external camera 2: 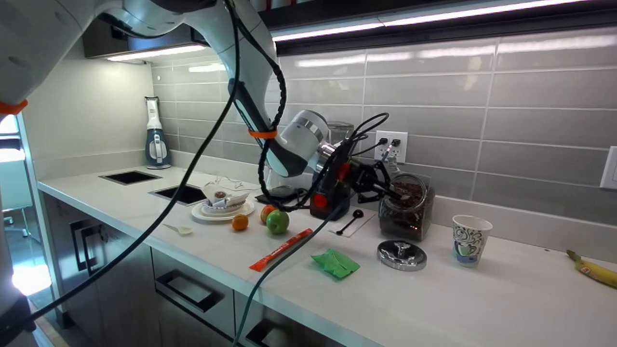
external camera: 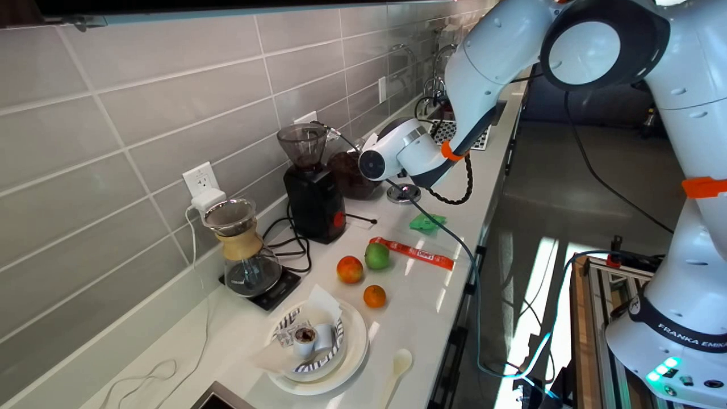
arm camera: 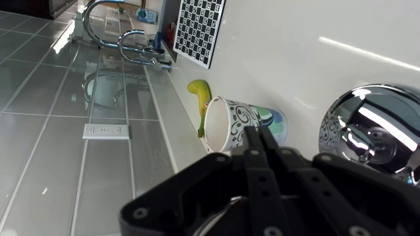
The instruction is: Transfer a spoonful of contents from the container into the cup
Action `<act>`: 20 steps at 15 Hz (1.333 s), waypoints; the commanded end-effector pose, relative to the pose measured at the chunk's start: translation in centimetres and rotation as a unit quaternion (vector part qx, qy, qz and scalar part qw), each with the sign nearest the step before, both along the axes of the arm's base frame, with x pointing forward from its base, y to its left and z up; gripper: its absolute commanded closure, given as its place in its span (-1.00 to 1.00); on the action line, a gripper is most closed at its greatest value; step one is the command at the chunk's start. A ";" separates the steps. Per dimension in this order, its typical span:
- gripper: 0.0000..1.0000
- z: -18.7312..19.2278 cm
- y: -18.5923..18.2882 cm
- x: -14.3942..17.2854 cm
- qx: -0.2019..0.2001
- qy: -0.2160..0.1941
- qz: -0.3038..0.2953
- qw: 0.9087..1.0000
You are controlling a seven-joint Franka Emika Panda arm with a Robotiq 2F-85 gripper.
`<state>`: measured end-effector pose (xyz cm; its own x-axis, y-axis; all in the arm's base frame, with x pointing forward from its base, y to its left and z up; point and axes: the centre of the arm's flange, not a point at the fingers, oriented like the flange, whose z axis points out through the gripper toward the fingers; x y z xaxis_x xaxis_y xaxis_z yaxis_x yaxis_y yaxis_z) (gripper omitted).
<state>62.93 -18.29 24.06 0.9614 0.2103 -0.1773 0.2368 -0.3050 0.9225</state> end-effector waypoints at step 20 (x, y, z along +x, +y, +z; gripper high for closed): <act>0.98 3.9 -6.0 -6.2 0.001 -0.009 -0.049 0.999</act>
<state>57.17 -23.37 27.68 0.9838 0.0948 -0.1519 0.1754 -0.3377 0.9248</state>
